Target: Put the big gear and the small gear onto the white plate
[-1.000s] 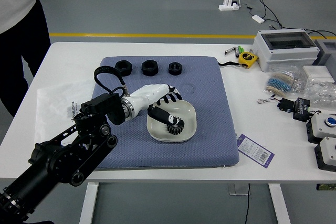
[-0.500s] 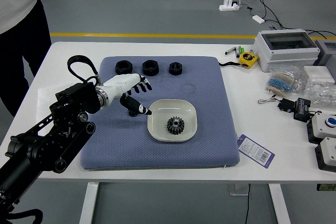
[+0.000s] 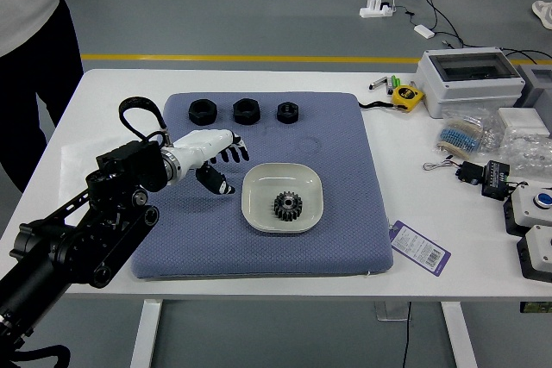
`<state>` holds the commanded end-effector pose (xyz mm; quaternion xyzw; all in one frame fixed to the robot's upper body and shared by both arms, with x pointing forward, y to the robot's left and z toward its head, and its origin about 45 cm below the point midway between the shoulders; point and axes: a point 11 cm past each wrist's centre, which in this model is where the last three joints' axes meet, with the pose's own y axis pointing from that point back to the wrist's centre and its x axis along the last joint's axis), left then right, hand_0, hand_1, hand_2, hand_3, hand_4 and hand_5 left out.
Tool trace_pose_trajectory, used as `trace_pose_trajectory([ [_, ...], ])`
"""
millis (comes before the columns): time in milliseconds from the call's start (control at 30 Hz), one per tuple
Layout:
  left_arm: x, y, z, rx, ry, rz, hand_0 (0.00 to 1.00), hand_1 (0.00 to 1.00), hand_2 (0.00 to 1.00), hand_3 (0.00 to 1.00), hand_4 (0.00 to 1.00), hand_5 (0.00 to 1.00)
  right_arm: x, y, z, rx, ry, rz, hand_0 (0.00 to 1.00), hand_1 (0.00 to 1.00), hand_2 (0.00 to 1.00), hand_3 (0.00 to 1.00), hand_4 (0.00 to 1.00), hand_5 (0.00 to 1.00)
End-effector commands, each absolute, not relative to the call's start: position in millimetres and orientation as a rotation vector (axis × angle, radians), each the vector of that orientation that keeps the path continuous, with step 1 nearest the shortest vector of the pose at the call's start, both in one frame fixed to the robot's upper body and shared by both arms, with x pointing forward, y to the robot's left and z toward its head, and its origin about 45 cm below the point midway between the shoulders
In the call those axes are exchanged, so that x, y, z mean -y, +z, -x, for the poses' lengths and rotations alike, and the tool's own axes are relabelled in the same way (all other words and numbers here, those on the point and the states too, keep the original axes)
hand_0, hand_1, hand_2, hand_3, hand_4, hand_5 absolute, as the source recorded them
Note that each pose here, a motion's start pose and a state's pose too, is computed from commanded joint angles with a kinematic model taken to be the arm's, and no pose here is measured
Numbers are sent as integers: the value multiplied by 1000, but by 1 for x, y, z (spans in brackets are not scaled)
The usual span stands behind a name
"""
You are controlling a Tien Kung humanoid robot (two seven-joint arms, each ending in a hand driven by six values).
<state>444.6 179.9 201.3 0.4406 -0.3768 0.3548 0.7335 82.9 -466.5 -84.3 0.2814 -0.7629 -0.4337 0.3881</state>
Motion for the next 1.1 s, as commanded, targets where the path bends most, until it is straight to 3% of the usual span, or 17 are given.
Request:
trace_pose_trajectory([
  [500, -187, 197, -446, 846, 752, -1037, 474, 586, 624, 634, 858, 2, 467, -83, -86, 1946, -1100, -722, 651, 660, 731, 575, 835, 679],
  [533, -187, 196, -446, 846, 750, -1041, 465, 578, 617, 635, 731, 2, 467, -83, -86, 1946, -1100, -722, 651, 660, 731, 575, 835, 680],
  [1100, -191, 185, -446, 828, 742, -1075, 458, 570, 609, 630, 678, 2, 467, -83, -87, 1947, -1100, -722, 652, 659, 730, 575, 835, 680],
])
